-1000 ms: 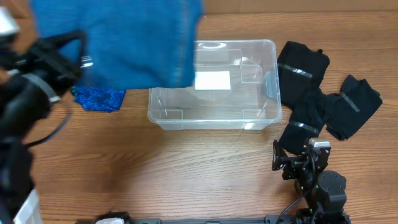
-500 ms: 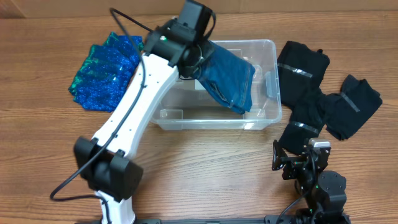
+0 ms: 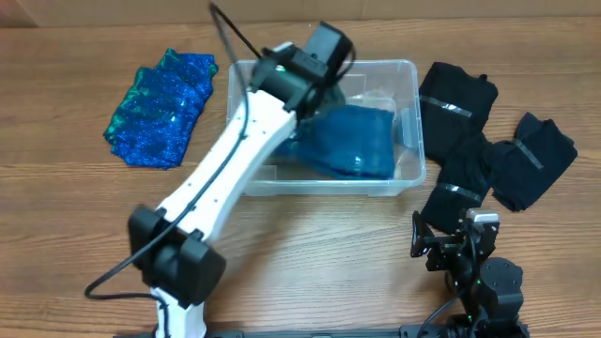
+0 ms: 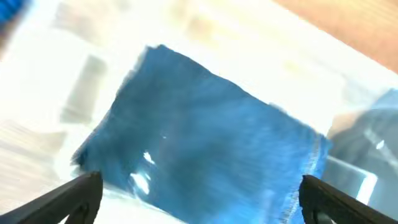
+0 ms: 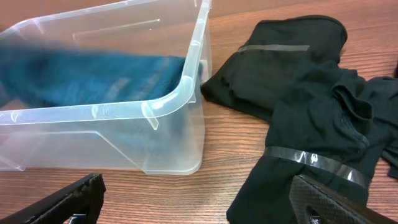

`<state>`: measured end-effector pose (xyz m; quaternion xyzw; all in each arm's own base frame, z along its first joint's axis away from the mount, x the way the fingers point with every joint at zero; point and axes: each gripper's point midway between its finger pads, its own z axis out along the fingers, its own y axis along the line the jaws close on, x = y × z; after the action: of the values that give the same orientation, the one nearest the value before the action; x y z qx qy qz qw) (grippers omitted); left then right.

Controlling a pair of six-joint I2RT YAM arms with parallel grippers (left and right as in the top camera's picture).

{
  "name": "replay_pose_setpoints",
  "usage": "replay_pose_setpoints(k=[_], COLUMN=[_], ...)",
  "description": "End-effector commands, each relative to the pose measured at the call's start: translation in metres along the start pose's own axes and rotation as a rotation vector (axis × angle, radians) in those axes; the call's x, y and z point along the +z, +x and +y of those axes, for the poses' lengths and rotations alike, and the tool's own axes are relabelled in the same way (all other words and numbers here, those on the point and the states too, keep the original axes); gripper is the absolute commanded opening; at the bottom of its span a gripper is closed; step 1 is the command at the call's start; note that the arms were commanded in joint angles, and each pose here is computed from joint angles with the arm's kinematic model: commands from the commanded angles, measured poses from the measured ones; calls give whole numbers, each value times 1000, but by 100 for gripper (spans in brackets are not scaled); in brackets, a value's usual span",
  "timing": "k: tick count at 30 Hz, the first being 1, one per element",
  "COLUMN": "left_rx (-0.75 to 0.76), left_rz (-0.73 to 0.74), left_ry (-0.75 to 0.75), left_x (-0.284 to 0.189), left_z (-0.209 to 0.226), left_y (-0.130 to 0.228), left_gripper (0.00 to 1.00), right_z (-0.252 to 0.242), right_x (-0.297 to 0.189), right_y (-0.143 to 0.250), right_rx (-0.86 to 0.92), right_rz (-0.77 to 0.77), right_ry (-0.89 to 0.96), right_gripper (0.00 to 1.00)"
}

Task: Pack container
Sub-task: 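Lift the denim with the left gripper and lower it into the bin, then move the left gripper to the blue sequined fabric and grasp it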

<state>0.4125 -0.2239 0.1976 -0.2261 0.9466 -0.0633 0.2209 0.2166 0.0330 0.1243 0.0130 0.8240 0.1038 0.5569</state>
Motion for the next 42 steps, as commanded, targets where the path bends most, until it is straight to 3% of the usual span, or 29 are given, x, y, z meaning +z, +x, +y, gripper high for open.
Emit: replay_pose_setpoints(k=[1, 4, 6, 12, 15, 21, 28, 30, 32, 34, 36, 38, 42], left_rx=[55, -42, -71, -82, -153, -140, -21, 8, 40, 50, 44, 17, -31], left_rz=[-234, -203, -123, 122, 277, 269, 233, 240, 256, 293, 334, 369, 349], left_ry=[-72, -202, -212, -38, 127, 189, 341, 349, 349, 299, 259, 253, 301], left_x=[-90, -94, -77, 1, 83, 161, 189, 193, 197, 202, 200, 191, 137], left_z=[80, 175, 223, 314, 355, 385, 336, 323, 313, 314, 319, 322, 311], left_y=[-89, -133, -152, -172, -161, -163, -168, -166, -160, -149, -139, -134, -153], left_gripper=[100, 100, 100, 100, 100, 100, 99, 93, 75, 41, 15, 5, 4], right_z=[-3, -3, -3, -3, -3, -3, -3, -3, -3, -3, -3, -3, -3], right_x=[1, 1, 1, 1, 1, 1, 1, 1, 1, 1, 1, 1, 1], right_y=[3, 3, 3, 3, 3, 3, 3, 3, 3, 3, 3, 3, 3], right_rx=[-2, -2, -2, -2, -2, -2, -2, -2, -2, -2, -1, -2, -2], right_rz=[0, 0, 0, 0, 0, 0, 0, 0, 0, 0, 0, 0, 0], right_ry=[13, 13, 13, 13, 13, 13, 13, 13, 13, 13, 13, 13, 13], right_gripper=[100, 100, 100, 100, 100, 100, 100, 100, 100, 100, 100, 100, 100])
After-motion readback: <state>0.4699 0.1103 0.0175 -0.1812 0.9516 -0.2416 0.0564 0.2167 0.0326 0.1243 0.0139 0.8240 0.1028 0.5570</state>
